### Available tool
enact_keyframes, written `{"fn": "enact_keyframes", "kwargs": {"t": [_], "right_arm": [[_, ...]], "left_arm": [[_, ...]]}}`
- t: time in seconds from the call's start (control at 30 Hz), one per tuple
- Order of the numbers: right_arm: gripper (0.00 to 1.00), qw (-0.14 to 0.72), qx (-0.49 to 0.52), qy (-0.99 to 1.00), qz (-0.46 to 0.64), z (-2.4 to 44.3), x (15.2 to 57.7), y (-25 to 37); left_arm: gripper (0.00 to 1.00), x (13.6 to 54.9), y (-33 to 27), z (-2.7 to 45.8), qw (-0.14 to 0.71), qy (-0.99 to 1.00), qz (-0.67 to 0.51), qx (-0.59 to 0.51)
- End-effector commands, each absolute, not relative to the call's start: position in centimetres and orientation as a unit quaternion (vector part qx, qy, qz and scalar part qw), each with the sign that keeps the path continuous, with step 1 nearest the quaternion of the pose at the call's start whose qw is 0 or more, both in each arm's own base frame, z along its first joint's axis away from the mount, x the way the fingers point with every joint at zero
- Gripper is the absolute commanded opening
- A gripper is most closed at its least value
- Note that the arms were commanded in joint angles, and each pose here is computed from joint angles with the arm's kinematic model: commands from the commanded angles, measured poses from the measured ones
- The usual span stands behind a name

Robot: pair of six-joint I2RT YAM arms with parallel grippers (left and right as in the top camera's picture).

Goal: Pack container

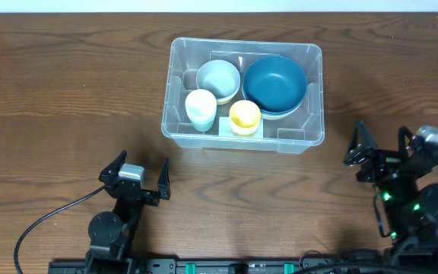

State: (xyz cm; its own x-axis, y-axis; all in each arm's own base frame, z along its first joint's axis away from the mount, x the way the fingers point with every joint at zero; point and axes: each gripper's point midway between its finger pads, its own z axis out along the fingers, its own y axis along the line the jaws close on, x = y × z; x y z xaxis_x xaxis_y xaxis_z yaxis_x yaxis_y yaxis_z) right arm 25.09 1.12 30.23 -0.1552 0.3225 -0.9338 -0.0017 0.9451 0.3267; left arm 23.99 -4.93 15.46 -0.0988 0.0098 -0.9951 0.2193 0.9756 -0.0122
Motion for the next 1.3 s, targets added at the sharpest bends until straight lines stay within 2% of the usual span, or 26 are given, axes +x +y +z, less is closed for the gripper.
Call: {"fn": "enact_keyframes", "kwargs": {"t": [0.0, 0.2, 0.53, 1.1, 1.27], "right_arm": [[0.99, 0.658, 0.086, 0.736, 0.131, 28.4, 24.9, 1.6], [0.99, 0.699, 0.028, 0.708, 0.096, 25.8, 24.4, 1.9], [0.99, 0.71, -0.03, 0.701, 0.061, 20.5, 23.7, 2.4], [0.99, 0.684, -0.066, 0.727, 0.024, 15.9, 24.5, 2.4], [0.99, 0.683, -0.075, 0.726, 0.014, 15.9, 24.5, 2.3]], "left_arm": [[0.98, 23.9, -4.9, 13.9, 0.65, 0.751, -0.073, 0.085], [0.98, 23.9, -4.9, 13.9, 0.65, 0.751, -0.073, 0.085], [0.98, 23.9, -4.9, 13.9, 0.65, 0.751, -0.073, 0.085], [0.98, 23.9, -4.9, 13.9, 0.65, 0.751, -0.073, 0.085], [0.98, 23.9, -4.9, 13.9, 0.65, 0.751, -0.073, 0.085]]}}
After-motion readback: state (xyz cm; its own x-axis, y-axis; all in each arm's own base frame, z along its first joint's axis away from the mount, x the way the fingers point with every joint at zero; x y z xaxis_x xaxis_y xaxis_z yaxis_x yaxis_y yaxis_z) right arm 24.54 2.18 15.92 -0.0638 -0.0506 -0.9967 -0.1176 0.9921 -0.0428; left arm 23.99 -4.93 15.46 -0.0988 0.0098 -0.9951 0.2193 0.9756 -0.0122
